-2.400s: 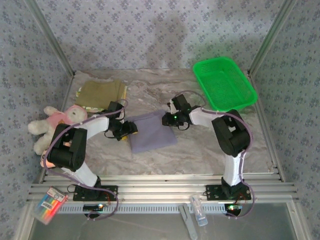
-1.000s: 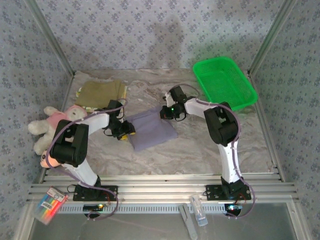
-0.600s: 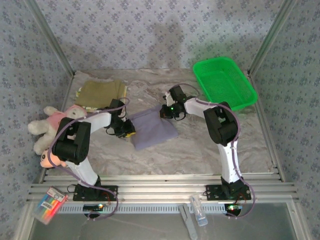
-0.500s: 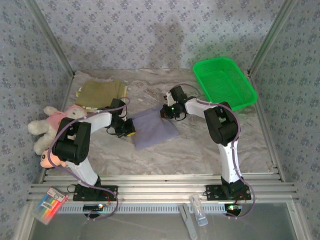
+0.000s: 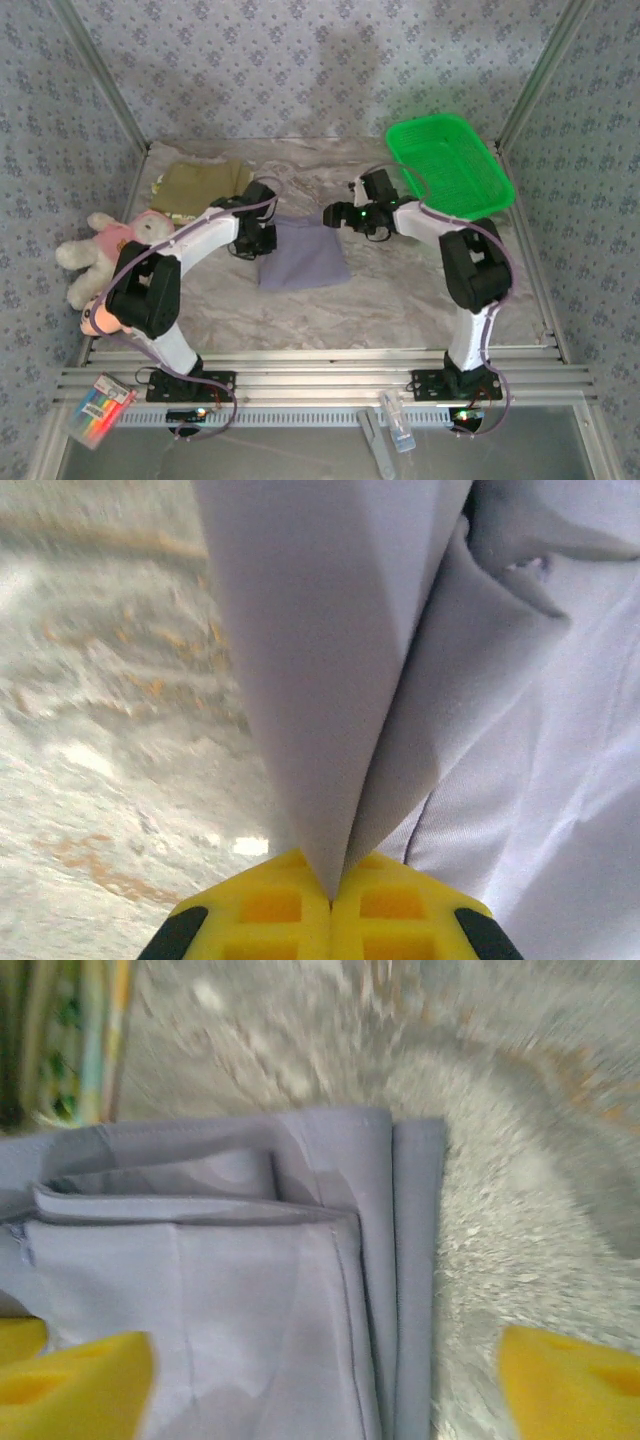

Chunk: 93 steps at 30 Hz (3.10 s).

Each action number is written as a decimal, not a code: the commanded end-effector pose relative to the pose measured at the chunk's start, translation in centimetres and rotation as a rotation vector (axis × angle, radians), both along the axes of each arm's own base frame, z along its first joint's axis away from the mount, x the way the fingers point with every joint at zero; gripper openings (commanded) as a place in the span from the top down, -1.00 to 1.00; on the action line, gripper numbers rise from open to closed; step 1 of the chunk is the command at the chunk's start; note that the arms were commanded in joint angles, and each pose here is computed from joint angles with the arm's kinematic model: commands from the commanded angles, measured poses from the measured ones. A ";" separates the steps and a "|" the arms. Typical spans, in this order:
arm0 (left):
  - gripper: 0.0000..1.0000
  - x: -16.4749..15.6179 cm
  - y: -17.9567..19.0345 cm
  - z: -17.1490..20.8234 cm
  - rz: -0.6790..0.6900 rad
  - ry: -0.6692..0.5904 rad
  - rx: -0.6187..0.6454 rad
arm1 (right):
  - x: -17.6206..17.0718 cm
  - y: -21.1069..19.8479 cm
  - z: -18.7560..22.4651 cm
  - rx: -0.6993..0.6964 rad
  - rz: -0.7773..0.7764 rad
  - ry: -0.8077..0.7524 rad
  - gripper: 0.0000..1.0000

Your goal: Fold and stack the skirts

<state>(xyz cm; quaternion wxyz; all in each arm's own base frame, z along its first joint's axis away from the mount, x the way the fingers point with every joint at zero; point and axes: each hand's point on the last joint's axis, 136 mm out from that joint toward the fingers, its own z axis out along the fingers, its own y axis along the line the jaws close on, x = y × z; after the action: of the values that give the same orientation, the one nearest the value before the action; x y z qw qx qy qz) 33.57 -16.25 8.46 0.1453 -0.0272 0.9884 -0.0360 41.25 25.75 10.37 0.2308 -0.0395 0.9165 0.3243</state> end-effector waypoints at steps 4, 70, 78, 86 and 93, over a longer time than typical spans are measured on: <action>1.00 3.9 6.0 4.4 -0.058 -0.080 0.520 | -0.3 -4.1 3.9 0.005 -0.157 -0.062 -1.00; -0.99 16.5 24.6 22.2 0.306 -0.588 0.034 | -12.3 -28.3 7.6 -0.462 -0.816 -0.322 -1.00; -0.99 8.5 18.8 16.1 0.410 -0.693 -0.059 | -11.8 -31.4 3.0 -0.651 -0.791 -0.372 -1.00; -1.00 0.5 23.2 8.3 0.606 -0.634 0.159 | -9.3 -31.1 -0.9 -0.566 -0.664 -0.407 -1.00; -1.00 1.1 23.5 3.0 0.496 -0.582 0.246 | -4.7 -28.4 -0.7 -0.463 -0.509 -0.489 -1.00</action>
<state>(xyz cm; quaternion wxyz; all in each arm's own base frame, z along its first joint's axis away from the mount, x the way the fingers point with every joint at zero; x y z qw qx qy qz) 32.72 6.75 11.05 0.3891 -0.2555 0.8796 0.0975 32.89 -4.03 6.04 0.4292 0.1121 0.8961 -0.0108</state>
